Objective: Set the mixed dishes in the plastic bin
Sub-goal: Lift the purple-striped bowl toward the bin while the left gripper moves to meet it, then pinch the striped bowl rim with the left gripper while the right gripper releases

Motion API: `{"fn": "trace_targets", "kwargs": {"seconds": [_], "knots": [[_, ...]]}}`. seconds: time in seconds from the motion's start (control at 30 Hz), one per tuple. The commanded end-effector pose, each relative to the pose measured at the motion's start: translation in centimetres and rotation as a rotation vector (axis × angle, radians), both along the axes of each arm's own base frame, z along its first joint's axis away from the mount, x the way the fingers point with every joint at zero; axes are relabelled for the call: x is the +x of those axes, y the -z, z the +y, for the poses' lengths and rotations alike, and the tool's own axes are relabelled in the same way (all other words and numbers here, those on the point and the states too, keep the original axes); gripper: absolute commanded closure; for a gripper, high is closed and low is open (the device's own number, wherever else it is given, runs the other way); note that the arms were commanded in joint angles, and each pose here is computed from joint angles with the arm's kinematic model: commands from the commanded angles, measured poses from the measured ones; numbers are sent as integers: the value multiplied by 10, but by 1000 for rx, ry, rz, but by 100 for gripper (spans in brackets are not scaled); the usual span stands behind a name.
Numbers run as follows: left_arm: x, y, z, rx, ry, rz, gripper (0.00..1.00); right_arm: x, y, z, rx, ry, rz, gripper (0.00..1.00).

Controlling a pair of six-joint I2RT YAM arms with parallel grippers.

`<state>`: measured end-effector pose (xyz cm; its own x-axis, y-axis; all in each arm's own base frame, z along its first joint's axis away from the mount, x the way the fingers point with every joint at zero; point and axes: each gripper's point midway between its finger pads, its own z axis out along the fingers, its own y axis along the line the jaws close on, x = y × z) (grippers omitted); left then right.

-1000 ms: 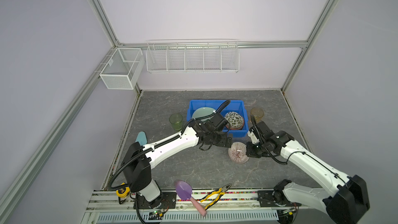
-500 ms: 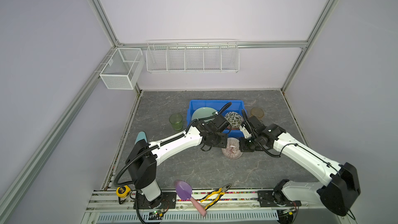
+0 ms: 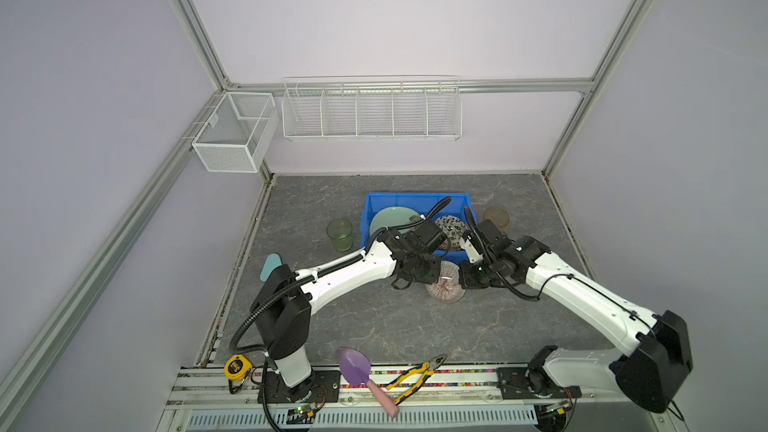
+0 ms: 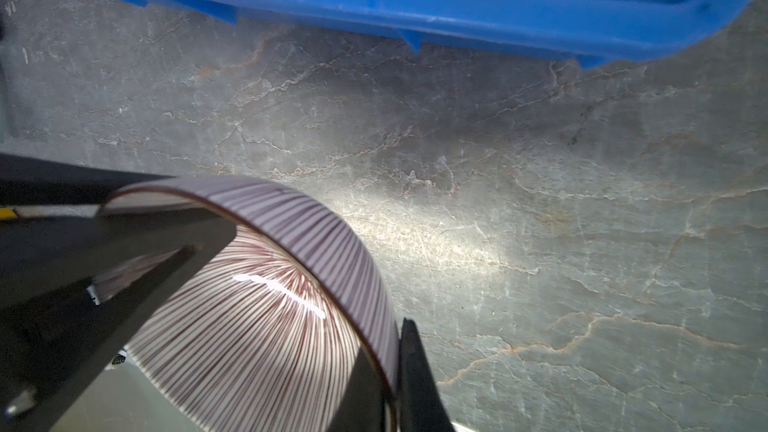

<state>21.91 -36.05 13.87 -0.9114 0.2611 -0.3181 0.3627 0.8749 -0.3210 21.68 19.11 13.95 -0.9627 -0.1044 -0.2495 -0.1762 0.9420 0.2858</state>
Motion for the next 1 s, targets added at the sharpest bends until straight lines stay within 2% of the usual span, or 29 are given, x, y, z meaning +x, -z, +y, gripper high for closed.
{"fn": "trace_targets", "kwargs": {"seconds": [0.0,0.13,0.5,0.83,0.97], "knots": [[3,-2,-2,15,3,-8,91,5,-10,9,28,-25,-30,94],[5,-3,-2,24,8,-16,100,4,-12,10,40,-25,-34,88],[18,-11,5,40,5,-48,100,1,-45,0,62,-11,-108,71],[65,-48,7,-2,-37,-124,100,-12,-88,-24,126,40,-188,59],[86,-67,-7,-38,-29,-166,100,-18,-92,-34,137,64,-203,45]]}}
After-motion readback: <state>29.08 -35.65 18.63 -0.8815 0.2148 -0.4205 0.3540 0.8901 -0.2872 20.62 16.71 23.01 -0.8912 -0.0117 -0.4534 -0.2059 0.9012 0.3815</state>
